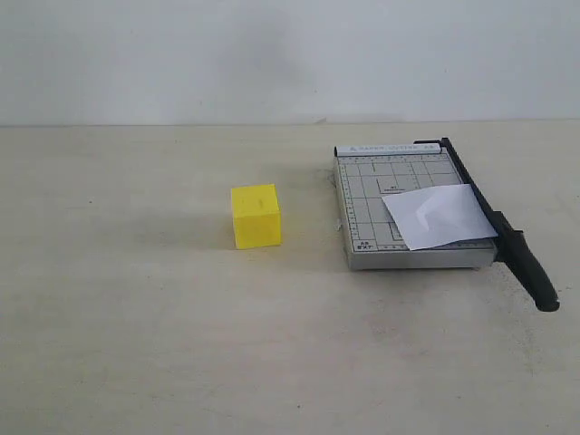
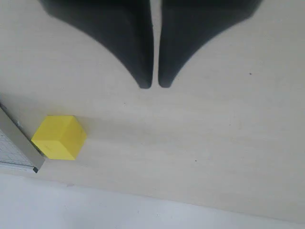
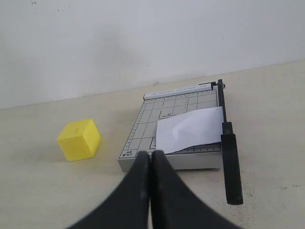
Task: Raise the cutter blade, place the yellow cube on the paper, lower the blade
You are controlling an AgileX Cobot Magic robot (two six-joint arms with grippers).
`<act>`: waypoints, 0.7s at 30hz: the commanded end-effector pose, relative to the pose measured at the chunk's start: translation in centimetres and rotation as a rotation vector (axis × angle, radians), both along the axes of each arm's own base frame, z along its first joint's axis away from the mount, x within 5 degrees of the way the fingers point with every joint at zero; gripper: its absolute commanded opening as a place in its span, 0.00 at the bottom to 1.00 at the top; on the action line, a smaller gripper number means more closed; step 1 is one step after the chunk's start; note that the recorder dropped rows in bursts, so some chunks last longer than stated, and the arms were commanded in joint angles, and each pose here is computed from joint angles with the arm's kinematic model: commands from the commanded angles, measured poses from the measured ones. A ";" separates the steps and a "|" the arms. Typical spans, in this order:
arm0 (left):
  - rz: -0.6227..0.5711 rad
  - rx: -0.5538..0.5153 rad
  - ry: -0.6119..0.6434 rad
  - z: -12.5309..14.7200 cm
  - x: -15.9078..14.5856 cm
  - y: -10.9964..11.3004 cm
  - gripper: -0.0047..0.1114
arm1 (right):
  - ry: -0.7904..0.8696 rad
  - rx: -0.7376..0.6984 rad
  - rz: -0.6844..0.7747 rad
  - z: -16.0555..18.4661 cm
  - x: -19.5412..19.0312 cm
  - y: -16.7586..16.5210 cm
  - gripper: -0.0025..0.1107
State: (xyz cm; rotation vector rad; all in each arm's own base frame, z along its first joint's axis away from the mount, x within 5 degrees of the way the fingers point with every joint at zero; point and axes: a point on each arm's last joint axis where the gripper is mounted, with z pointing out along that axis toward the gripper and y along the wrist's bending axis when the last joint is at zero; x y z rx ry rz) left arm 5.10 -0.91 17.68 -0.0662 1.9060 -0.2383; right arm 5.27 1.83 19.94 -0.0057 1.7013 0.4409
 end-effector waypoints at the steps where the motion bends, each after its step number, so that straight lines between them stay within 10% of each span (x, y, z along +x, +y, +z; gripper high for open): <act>1: -0.002 -0.002 -0.009 0.0 0.0 0.0 0.08 | -0.006 -0.010 -0.001 -0.1 0.0 0.0 0.02; 16: -0.002 0.002 -0.009 0.0 0.0 0.0 0.08 | -0.047 0.004 -0.013 0.3 0.0 -0.1 0.02; 21: -0.002 0.002 -0.009 0.0 0.0 0.0 0.08 | -0.103 0.258 -0.042 1.4 0.1 -0.3 0.02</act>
